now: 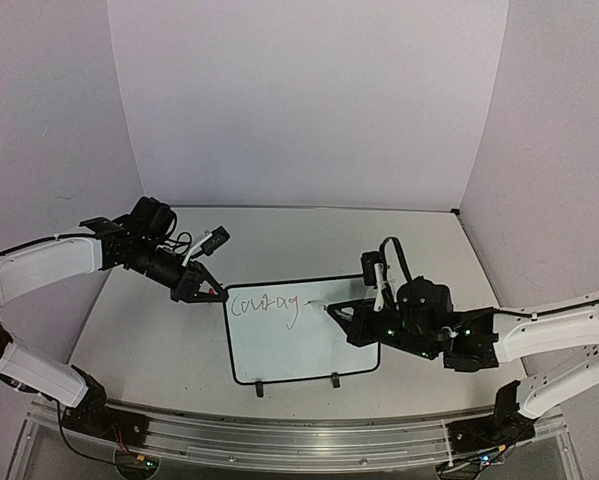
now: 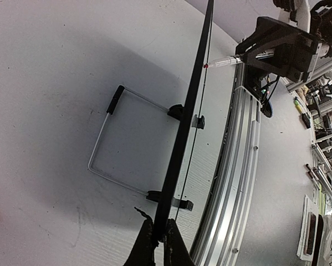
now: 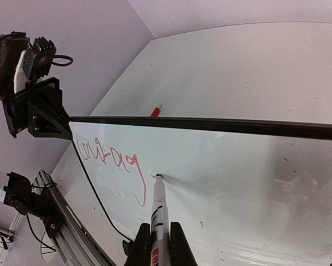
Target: Write a sentence on the whiteboard
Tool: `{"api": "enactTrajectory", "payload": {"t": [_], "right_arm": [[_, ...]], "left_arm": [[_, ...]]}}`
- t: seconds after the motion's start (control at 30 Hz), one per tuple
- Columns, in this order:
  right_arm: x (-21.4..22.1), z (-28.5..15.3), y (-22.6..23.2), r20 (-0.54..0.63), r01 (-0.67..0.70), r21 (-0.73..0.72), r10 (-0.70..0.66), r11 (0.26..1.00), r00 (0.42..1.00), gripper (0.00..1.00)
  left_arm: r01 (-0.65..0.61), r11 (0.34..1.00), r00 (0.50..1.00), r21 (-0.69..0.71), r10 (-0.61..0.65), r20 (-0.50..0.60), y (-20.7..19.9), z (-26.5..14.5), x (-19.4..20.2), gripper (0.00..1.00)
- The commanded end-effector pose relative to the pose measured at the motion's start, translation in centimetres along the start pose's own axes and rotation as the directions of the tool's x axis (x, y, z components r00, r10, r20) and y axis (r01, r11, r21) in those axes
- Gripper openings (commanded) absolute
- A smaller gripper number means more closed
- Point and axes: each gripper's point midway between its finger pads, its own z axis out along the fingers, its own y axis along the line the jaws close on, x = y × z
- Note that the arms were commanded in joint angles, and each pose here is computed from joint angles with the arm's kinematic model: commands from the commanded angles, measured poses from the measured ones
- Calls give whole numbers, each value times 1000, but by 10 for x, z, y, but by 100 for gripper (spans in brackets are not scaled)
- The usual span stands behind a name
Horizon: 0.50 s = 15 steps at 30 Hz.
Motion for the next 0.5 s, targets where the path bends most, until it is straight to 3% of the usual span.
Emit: {"api": "enactTrajectory", "payload": {"t": [0.0,0.47], "right_arm": [[-21,-4,1,63,6,27,-8,1000,998,0],[-25,8,14,63,43,0,-43,999,997,0]], "left_arm": [[-15,999,999,-38,14,-35,7,6,4,0],[-15,999,999,-36,14,-36,6,7,4,0]]}}
